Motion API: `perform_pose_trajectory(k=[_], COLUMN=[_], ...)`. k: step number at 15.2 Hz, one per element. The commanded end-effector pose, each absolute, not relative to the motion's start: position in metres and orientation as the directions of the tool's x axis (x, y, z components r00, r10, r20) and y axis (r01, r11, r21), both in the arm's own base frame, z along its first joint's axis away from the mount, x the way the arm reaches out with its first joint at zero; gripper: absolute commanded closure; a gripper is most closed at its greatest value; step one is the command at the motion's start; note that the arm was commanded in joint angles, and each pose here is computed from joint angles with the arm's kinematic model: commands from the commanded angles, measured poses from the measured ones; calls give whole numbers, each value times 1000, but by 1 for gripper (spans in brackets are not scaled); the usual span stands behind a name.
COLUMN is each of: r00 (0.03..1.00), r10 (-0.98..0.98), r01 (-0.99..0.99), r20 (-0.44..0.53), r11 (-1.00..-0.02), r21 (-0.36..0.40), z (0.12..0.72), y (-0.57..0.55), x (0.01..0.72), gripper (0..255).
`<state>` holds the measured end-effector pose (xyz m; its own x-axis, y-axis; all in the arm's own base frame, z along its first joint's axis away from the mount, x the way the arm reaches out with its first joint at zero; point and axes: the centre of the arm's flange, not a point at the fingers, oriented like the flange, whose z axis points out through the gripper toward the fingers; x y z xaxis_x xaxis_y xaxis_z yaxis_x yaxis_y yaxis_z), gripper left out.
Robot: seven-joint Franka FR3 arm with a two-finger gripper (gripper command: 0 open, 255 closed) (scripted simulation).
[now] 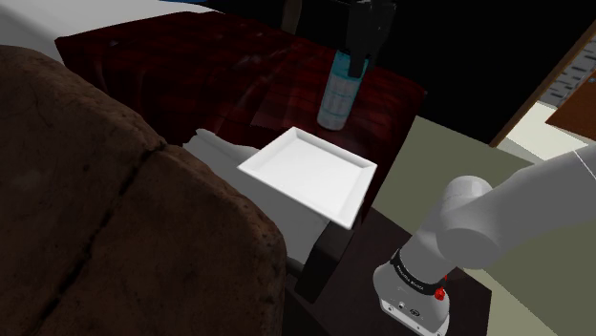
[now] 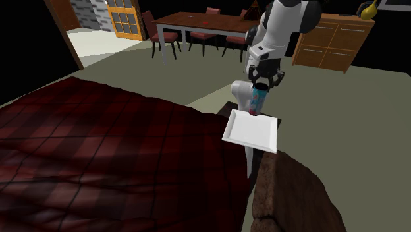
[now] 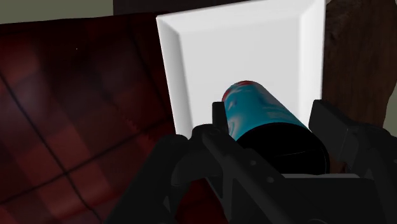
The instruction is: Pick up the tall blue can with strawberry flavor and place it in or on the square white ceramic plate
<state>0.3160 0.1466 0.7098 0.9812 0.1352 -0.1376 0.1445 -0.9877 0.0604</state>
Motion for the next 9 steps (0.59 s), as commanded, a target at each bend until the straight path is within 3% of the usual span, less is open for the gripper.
perform_pose_trajectory(k=[1, 9], r00=[981, 981], r10=[135, 135], r01=[144, 144], r20=[-137, -137], r11=[-988, -988], r21=[60, 60], z=[699, 657], y=[148, 148], x=[315, 315], gripper=[255, 255])
